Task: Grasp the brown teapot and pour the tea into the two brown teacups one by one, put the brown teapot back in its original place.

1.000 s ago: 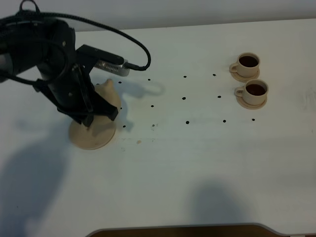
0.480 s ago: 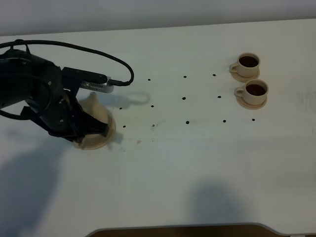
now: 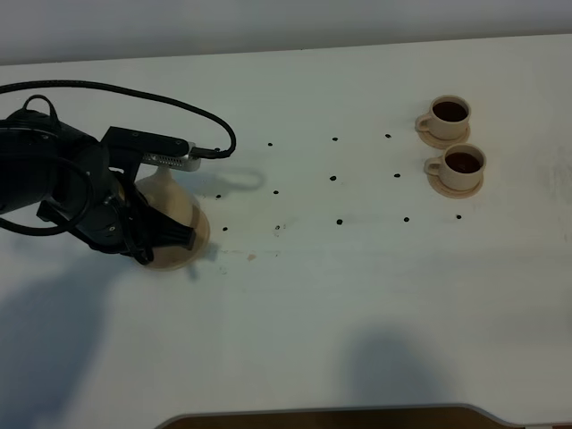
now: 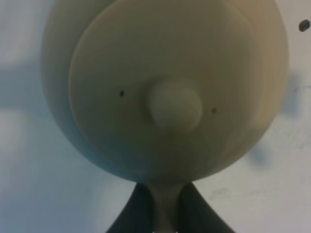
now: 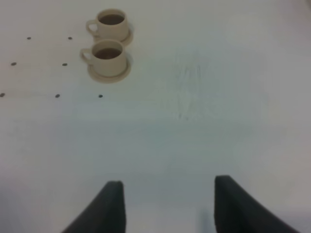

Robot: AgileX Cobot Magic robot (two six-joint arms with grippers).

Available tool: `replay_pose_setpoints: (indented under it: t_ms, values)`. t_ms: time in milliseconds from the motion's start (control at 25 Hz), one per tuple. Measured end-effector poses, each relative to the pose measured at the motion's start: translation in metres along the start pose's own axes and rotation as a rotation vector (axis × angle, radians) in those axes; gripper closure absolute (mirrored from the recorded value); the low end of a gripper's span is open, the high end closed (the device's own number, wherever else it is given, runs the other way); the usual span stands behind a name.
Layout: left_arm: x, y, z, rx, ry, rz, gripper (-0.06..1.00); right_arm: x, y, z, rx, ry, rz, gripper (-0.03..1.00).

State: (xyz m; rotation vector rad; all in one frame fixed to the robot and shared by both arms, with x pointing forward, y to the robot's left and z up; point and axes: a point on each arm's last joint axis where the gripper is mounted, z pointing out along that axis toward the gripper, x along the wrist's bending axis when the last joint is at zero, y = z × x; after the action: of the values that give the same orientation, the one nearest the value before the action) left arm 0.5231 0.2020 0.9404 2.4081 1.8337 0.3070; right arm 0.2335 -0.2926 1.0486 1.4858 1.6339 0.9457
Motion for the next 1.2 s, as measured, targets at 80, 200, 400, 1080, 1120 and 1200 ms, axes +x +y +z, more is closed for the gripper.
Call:
replay_pose_setpoints:
  t_ms: [80, 200, 400, 1080, 1120, 1200]
  values:
    - [-0.0008, -0.0002, 0.0, 0.002, -0.009, -0.009, 0.82, 0.0, 0.0, 0.0, 0.0, 0.0, 0.0, 0.55]
    - [-0.0018, -0.0005, 0.0, 0.006, -0.02, -0.013, 0.82, 0.0, 0.0, 0.0, 0.0, 0.0, 0.0, 0.55]
    - [-0.0014, -0.0029, 0.0, 0.032, -0.016, -0.012, 0.82, 0.0, 0.0, 0.0, 0.0, 0.0, 0.0, 0.55]
    - [-0.0019, -0.0025, 0.0065, 0.043, -0.011, -0.004, 0.82, 0.0, 0.0, 0.0, 0.0, 0.0, 0.0, 0.55]
    - [-0.0022, -0.0026, 0.0082, 0.048, -0.011, -0.004, 0.82, 0.0, 0.0, 0.0, 0.0, 0.0, 0.0, 0.55]
    - [-0.0024, -0.0021, 0.0088, 0.045, -0.012, -0.002, 0.82, 0.0, 0.0, 0.0, 0.0, 0.0, 0.0, 0.55]
